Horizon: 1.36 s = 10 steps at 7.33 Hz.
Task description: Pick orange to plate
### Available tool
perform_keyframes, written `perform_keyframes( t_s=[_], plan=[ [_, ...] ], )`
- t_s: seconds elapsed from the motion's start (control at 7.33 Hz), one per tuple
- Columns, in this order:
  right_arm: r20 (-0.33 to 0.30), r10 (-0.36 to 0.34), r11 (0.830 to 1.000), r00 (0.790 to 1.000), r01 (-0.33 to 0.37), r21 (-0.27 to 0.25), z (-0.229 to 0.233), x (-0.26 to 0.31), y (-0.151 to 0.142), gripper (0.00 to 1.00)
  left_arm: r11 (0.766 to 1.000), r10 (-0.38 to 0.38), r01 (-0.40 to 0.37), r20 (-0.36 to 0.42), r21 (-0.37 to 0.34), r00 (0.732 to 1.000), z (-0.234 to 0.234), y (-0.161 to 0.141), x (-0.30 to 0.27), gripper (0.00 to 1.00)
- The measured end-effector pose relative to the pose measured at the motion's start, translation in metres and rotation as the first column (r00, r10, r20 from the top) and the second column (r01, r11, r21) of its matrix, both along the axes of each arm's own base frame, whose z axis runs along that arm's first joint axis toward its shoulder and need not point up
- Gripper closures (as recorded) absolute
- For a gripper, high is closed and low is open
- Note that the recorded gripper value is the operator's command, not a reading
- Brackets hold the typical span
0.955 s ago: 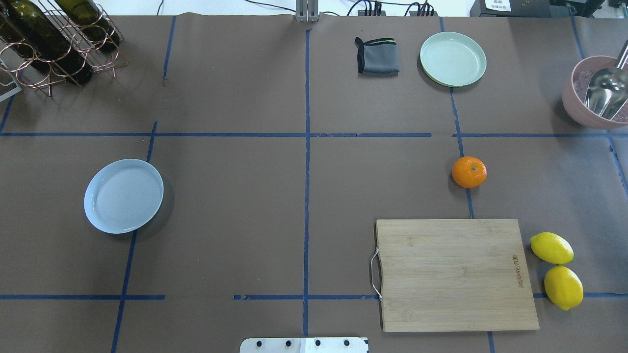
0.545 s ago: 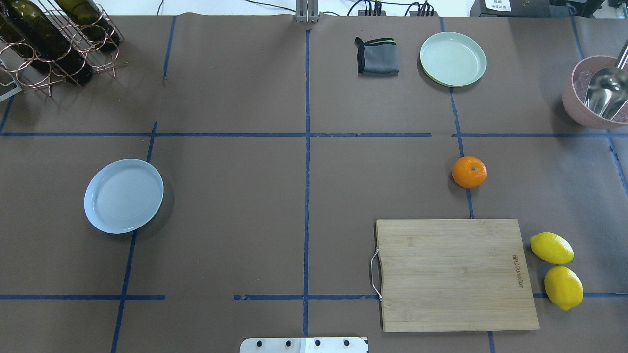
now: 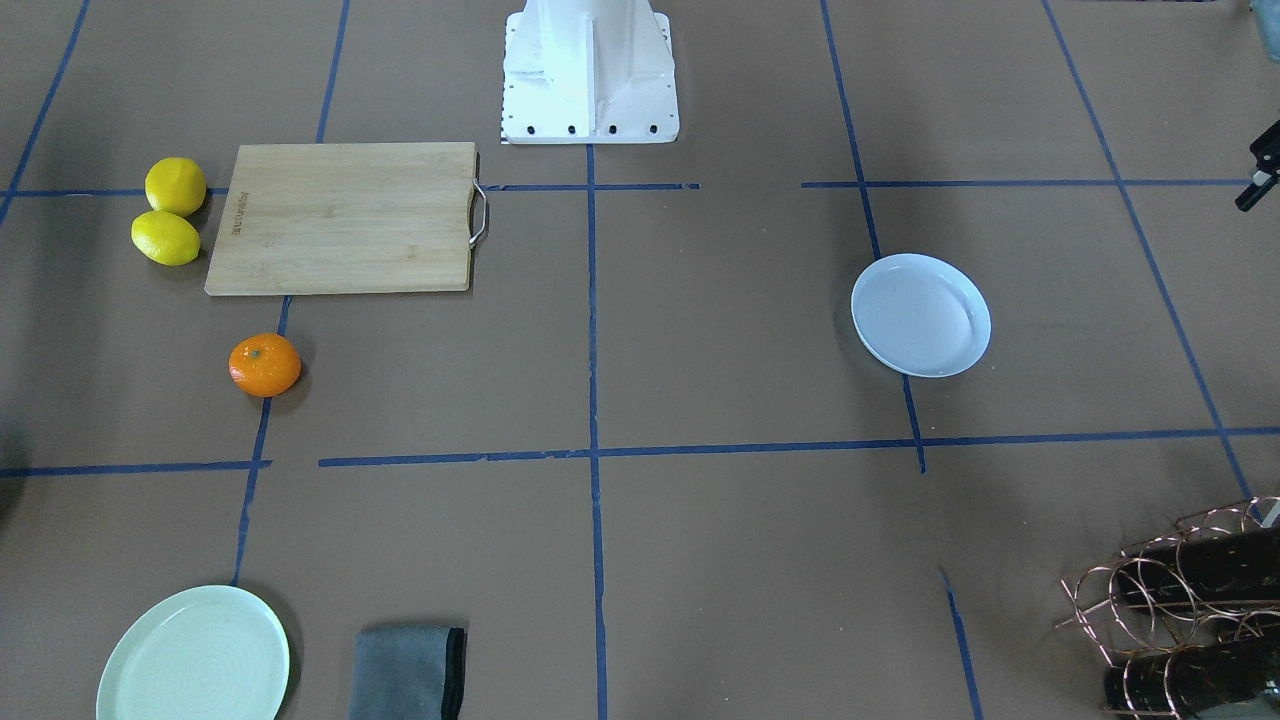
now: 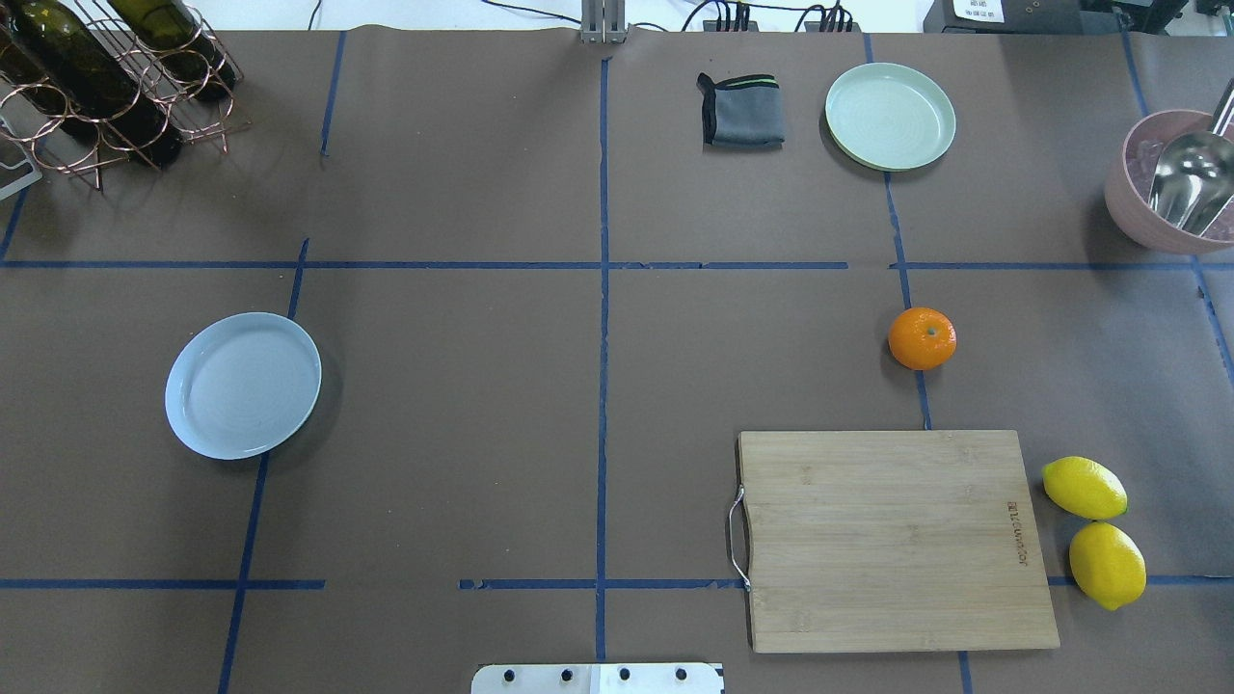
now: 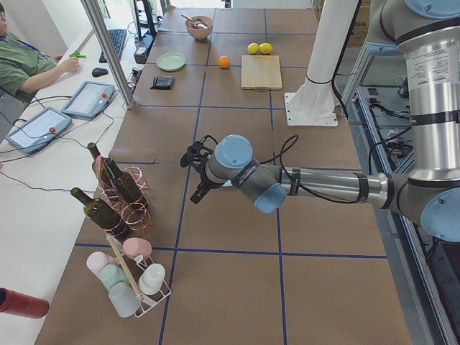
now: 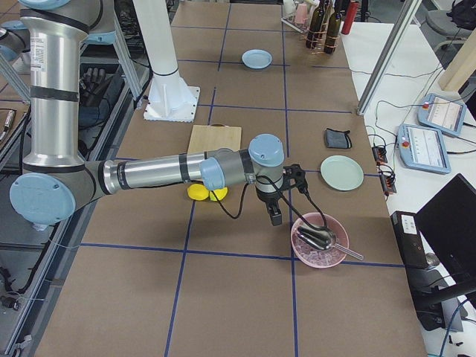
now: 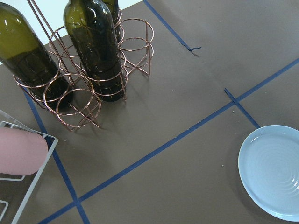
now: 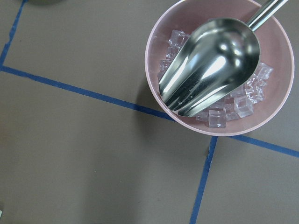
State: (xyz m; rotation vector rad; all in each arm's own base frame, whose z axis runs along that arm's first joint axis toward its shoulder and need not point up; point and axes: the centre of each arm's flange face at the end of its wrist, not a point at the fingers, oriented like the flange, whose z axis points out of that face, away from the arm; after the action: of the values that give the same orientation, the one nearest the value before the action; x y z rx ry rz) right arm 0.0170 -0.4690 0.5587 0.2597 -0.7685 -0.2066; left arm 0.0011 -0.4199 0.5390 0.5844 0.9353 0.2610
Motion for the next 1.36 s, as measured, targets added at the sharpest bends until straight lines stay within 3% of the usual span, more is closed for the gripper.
perform_keyframes(
  t_s=[0.27,0.68,0.95,1.09,1.36],
  plan=[
    [-0.001,-0.001,1.000,1.000,0.001,-0.004,0.005,0.000,0.005,0.00,0.987,-0.086,0.082,-0.024,-0.139,0.996,0.007,0.013,0.065,0.38],
    [-0.003,-0.001,1.000,1.000,0.001,-0.002,0.015,0.002,0.015,0.00,0.925,-0.220,0.194,-0.044,-0.326,0.974,0.011,0.026,0.159,0.40],
    [-0.002,0.000,1.000,1.000,0.000,0.013,0.023,0.002,0.022,0.00,0.894,-0.264,0.230,-0.036,-0.384,0.964,0.018,0.023,0.215,0.40],
    [-0.002,0.000,1.000,1.000,0.000,0.016,0.024,0.003,0.023,0.00,0.883,-0.276,0.238,-0.038,-0.404,0.960,0.018,0.020,0.244,0.45],
    [-0.002,0.001,1.000,1.000,-0.001,0.017,0.025,0.003,0.025,0.00,0.875,-0.283,0.242,-0.038,-0.419,0.958,0.019,0.021,0.272,0.48]
  ],
)
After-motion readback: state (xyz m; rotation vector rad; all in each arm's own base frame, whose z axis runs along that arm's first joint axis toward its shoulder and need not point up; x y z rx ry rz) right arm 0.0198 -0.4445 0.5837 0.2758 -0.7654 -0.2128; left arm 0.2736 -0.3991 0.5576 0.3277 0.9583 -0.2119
